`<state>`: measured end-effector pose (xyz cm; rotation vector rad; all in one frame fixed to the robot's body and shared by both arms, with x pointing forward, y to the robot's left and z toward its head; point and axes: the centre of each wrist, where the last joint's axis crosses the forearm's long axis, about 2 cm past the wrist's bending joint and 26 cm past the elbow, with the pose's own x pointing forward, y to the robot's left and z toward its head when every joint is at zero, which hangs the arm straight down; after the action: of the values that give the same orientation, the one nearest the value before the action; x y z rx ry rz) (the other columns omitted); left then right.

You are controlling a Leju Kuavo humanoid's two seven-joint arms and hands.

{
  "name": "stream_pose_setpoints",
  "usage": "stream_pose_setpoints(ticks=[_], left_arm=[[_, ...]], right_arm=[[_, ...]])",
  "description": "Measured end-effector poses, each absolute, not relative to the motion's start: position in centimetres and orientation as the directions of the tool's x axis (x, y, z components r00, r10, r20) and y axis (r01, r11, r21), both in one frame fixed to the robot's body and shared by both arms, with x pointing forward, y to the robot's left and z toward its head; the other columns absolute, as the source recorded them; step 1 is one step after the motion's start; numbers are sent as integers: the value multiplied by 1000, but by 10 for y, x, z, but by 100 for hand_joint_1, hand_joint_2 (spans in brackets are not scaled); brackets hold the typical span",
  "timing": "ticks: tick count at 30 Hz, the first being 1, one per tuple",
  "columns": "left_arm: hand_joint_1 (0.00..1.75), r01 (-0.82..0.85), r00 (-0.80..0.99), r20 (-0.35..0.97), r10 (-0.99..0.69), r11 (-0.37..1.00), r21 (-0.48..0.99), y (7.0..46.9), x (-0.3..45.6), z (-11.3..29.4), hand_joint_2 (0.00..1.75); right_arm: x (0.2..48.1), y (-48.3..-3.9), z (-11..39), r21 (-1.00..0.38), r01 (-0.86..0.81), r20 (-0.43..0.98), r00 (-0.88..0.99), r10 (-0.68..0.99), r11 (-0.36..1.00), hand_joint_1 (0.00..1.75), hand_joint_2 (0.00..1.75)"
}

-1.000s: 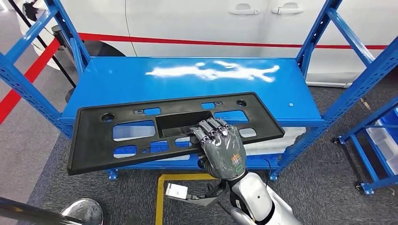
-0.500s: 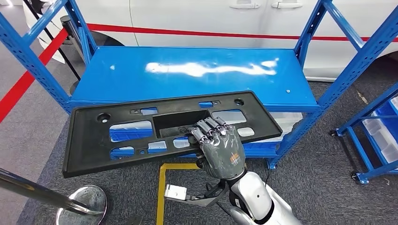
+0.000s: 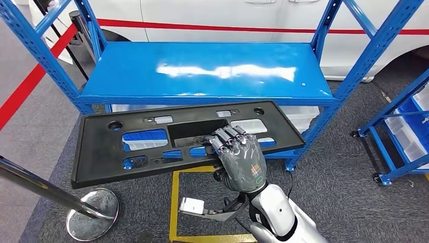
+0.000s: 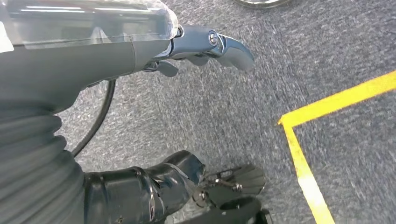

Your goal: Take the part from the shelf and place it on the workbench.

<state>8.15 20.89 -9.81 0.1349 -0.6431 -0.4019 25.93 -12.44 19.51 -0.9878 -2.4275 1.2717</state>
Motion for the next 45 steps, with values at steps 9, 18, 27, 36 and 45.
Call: stream_pose_setpoints(ticks=[9, 18, 27, 36, 45], left_arm=[[0, 321, 726, 556, -405, 914, 247, 209, 82, -98, 175], [0, 318, 725, 556, -406, 914, 254, 209, 83, -98, 175], [0, 317, 721, 561, -406, 914, 254, 209, 81, -98, 175], [0, 316, 722, 562, -405, 914, 254, 209, 80, -98, 175], [0, 315, 727, 555, -405, 914, 254, 210, 77, -99, 175]], right_arm=[[260, -125, 195, -804, 432, -77, -757, 649, 409, 175, 175], [259, -125, 194, -809, 423, -71, -760, 646, 408, 175, 175], [259, -126, 193, -810, 421, -72, -761, 645, 407, 175, 175], [258, -126, 192, -812, 412, -62, -766, 640, 413, 175, 175], [256, -126, 190, -814, 402, -51, -768, 638, 418, 175, 175]])
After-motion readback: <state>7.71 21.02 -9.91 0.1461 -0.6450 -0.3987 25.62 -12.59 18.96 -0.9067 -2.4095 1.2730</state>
